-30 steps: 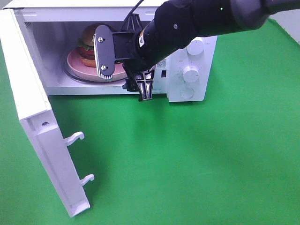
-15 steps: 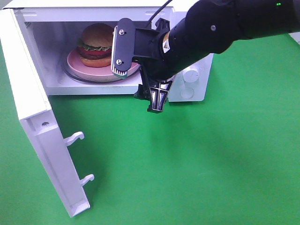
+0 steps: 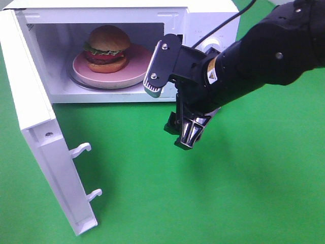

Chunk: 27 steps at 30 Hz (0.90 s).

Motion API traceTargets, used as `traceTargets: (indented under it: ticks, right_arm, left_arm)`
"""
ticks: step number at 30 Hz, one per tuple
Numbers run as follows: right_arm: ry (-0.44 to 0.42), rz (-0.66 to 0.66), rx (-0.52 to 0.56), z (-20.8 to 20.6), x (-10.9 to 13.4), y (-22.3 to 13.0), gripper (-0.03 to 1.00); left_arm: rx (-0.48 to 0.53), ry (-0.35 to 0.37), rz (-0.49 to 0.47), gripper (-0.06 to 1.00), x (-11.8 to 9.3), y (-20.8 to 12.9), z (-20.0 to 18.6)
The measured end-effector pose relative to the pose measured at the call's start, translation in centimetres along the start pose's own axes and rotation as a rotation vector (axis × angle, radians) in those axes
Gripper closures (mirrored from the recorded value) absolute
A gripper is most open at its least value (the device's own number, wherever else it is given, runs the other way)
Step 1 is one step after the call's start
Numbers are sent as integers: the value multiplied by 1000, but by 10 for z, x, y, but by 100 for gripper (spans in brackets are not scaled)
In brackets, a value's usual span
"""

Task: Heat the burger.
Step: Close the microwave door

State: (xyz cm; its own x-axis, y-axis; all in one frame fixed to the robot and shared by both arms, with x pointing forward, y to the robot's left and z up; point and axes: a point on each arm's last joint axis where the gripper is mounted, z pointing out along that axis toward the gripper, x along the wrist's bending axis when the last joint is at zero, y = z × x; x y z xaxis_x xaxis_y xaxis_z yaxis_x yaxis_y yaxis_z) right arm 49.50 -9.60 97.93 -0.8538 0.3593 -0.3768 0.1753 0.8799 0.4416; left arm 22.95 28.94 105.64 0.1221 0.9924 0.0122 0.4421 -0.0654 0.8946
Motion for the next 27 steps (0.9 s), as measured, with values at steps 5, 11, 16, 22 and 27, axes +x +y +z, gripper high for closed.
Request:
traceTargets:
  ticks: [5,11,16,22,27]
  right_arm:
    - [18,110,46,-12,9,-15,21]
    - [36,266,133,-29,14,-29,21]
    - [41,357,216,-48,16,-37,21]
    - [57,418,360,-71,20,-50,21]
    - [65,442,421,-85,22,-57,21]
  left_arm:
    - [0,0,0,-5,0,0,0]
    - [0,0,0,-5,0,0,0]
    - [0,0,0,-5,0,0,0]
    - [0,0,0,-5,0,0,0]
    - [0,0,0,-5,0,0,0]
